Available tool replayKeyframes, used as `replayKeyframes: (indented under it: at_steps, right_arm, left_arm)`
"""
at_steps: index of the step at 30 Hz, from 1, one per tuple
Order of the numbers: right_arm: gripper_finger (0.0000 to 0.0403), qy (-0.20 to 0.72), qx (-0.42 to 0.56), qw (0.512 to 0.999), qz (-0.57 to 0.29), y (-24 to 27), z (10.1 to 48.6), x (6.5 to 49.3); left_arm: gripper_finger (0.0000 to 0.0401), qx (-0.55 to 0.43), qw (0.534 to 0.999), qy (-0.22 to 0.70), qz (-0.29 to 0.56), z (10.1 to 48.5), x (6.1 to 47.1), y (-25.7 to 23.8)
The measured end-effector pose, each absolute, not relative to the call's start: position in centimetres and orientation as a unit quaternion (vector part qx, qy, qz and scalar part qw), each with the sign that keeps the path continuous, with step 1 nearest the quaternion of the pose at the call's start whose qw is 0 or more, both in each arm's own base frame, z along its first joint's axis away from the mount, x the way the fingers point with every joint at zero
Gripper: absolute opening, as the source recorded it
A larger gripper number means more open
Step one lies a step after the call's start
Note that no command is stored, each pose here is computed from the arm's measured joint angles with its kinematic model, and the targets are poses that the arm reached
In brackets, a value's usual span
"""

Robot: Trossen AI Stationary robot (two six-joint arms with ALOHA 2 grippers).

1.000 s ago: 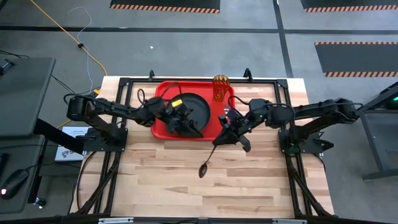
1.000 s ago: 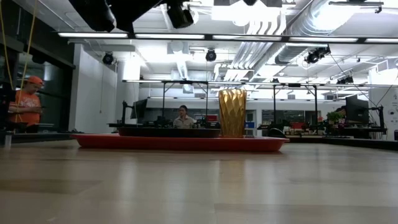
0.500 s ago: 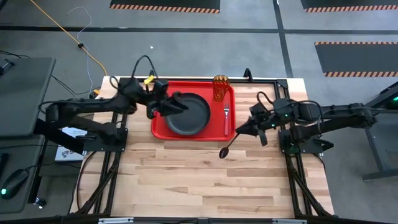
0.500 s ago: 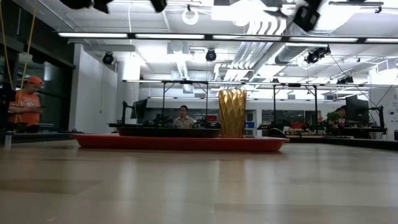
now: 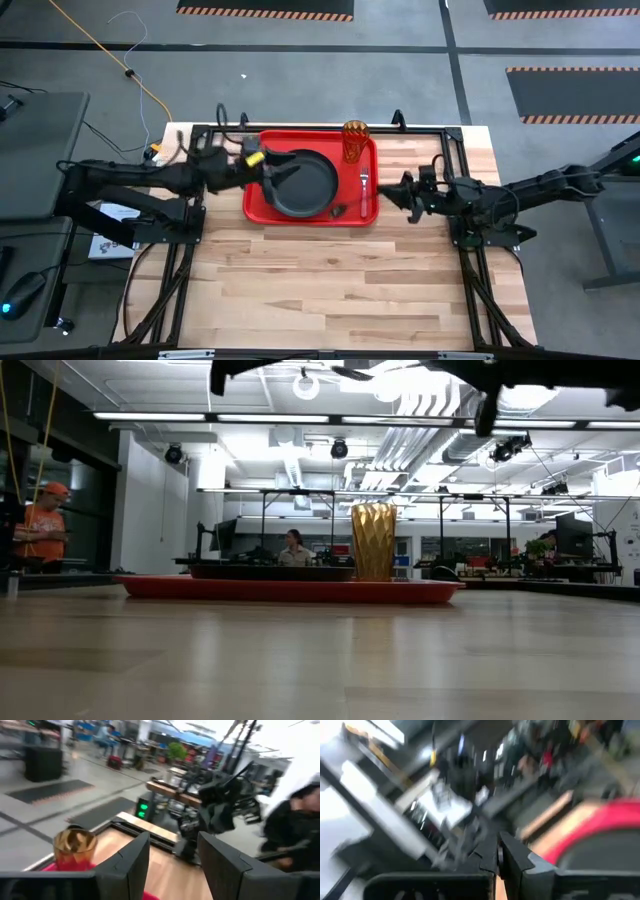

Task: Pick and place plate/cup/fork/spoon on tray
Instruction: Put the black spoon on the red serving tray to right of the black plate

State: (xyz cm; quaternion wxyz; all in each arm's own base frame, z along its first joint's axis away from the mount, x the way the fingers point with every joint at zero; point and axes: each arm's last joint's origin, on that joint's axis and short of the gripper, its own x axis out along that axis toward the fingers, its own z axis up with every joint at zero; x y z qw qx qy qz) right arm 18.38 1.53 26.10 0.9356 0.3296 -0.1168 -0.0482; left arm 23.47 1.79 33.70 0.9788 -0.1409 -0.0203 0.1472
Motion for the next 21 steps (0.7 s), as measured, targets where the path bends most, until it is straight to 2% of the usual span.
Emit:
replayKeyframes:
  at_steps: [4, 9, 15, 21]
  right_arm:
    - [0.0, -0.21, 0.291, 0.929, -0.092, 0.9, 27.8, 19.8]
    - [0.0, -0.292, 0.238, 0.919, -0.115, 0.0, 30.8, 21.7]
    - [0.0, -0.334, 0.197, 0.913, -0.126, -0.7, 34.3, 23.6]
    - [0.0, -0.342, 0.187, 0.912, -0.125, -0.7, 36.0, 26.1]
  left_arm:
    - [0.0156, -0.143, 0.973, -0.06, 0.174, 32.8, 26.0, 0.5]
    - [0.0156, -0.165, 0.969, -0.123, 0.139, 31.0, 29.7, -0.9]
    - [0.0156, -0.218, 0.948, -0.199, 0.121, 29.7, 31.6, -1.2]
    - [0.0156, -0.217, 0.907, -0.332, 0.142, 31.5, 30.6, -0.5]
